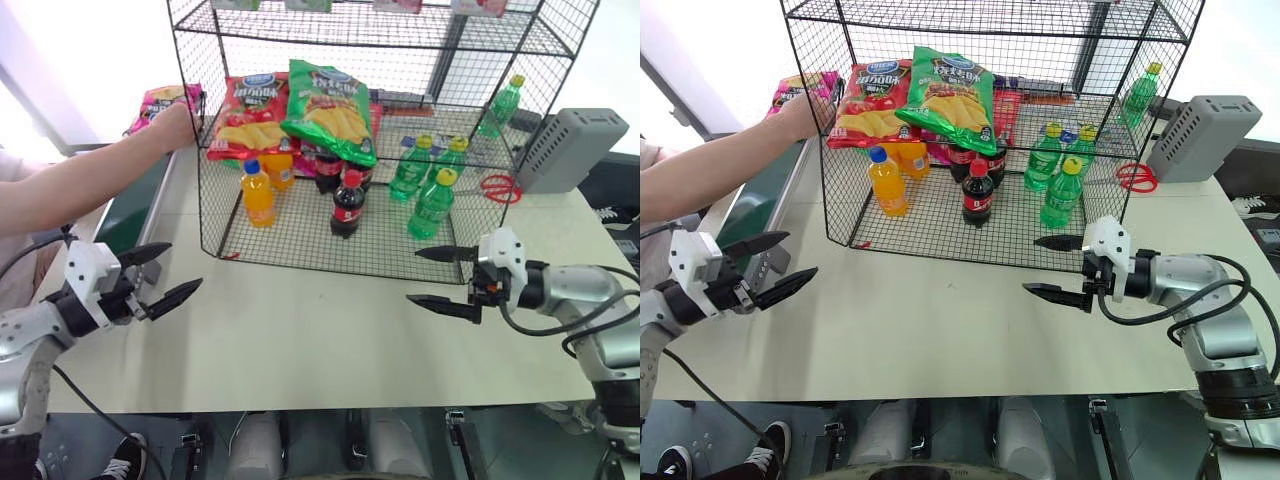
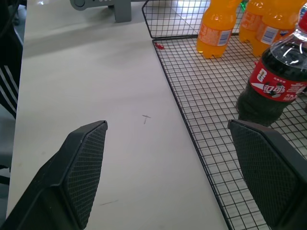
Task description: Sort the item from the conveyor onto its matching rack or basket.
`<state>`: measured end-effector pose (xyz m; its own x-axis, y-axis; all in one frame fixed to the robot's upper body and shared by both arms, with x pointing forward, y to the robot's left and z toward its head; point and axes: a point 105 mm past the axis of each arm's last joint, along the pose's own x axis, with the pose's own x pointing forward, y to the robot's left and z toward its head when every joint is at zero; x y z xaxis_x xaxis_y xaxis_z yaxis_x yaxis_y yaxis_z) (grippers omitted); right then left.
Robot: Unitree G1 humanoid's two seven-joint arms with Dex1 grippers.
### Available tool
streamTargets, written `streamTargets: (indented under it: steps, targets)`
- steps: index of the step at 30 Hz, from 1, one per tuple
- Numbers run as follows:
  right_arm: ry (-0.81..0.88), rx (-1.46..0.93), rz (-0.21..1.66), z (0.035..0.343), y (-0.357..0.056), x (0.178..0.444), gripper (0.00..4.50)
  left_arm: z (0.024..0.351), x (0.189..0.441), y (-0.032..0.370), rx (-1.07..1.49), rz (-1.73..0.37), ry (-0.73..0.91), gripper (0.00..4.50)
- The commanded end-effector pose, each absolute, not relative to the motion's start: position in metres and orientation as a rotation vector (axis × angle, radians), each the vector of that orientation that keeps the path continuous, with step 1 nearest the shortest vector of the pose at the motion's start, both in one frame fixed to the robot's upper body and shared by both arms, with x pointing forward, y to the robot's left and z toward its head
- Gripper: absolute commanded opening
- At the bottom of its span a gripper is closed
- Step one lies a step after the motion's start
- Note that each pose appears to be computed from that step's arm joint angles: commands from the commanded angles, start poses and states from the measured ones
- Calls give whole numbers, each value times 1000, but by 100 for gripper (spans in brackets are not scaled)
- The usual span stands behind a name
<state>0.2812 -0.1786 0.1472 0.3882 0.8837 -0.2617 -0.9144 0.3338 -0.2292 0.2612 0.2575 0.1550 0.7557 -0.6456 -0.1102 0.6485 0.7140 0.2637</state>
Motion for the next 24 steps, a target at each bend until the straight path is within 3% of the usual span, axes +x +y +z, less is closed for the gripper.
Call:
streamTargets:
  steps: [1,12,24]
  targets:
    - [50,-376,1192,154,-173,284,420,171,258,261,330,-706,-34,450]
    - [24,-316,1249,154,-155,282,420,167,250,275,428,-663,-9,450]
    - [3,-100,1408,154,-99,273,436,160,227,311,694,-487,29,450]
